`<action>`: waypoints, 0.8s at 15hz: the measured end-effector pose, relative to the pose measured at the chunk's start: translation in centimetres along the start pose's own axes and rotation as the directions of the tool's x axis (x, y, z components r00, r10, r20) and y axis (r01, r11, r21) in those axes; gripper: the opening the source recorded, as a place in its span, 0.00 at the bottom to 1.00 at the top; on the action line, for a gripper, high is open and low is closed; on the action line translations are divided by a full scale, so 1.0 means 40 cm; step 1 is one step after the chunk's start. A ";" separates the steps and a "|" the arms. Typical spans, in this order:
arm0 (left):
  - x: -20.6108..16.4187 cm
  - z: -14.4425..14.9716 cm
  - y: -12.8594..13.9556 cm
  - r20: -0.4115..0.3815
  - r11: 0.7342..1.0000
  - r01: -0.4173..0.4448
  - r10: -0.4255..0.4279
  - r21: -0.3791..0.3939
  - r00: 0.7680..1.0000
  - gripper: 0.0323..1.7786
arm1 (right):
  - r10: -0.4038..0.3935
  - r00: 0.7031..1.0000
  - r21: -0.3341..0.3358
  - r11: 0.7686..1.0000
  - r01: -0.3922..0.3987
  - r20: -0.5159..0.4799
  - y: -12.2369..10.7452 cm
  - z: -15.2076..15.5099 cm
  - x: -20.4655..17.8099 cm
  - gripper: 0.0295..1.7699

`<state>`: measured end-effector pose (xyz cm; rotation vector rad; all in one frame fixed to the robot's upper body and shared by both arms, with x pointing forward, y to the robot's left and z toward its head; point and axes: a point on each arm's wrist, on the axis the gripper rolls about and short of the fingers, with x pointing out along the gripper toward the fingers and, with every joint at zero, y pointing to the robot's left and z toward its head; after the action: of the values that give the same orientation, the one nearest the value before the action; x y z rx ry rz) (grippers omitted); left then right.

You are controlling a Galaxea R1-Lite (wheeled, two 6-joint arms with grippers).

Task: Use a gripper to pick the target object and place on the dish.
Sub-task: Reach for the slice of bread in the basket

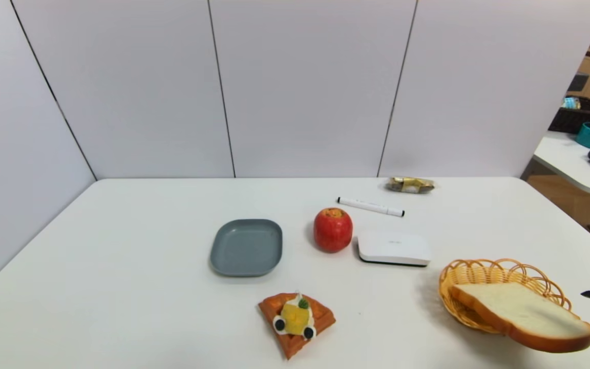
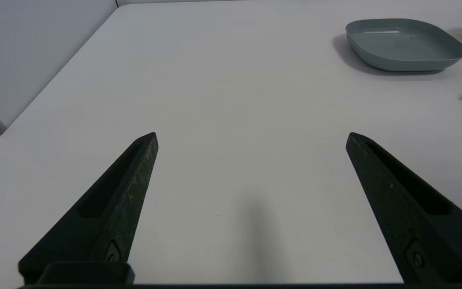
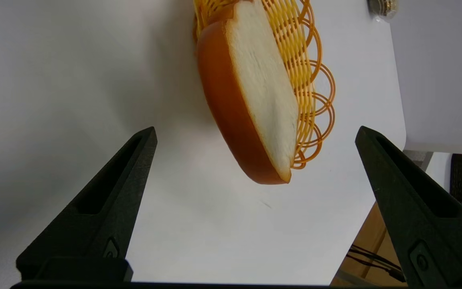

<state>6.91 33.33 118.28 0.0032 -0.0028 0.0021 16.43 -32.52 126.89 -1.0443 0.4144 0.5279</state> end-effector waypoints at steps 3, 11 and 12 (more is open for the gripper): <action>0.000 0.000 0.000 0.000 1.000 0.000 0.000 0.000 1.000 0.95 | -0.020 1.000 0.004 1.000 0.020 0.008 -0.013 0.002 0.032 0.97; 0.000 0.000 0.000 0.000 1.000 0.000 0.000 -0.001 1.000 0.95 | -0.002 1.000 0.013 1.000 0.002 -0.007 -0.025 0.000 0.080 0.97; 0.000 0.000 0.000 0.000 1.000 0.000 0.000 0.000 1.000 0.95 | -0.007 1.000 0.013 1.000 0.007 -0.004 -0.026 0.000 0.084 0.97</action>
<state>6.91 33.33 118.28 0.0032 -0.0028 0.0021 19.74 -32.23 125.73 -1.0342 0.4175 0.5161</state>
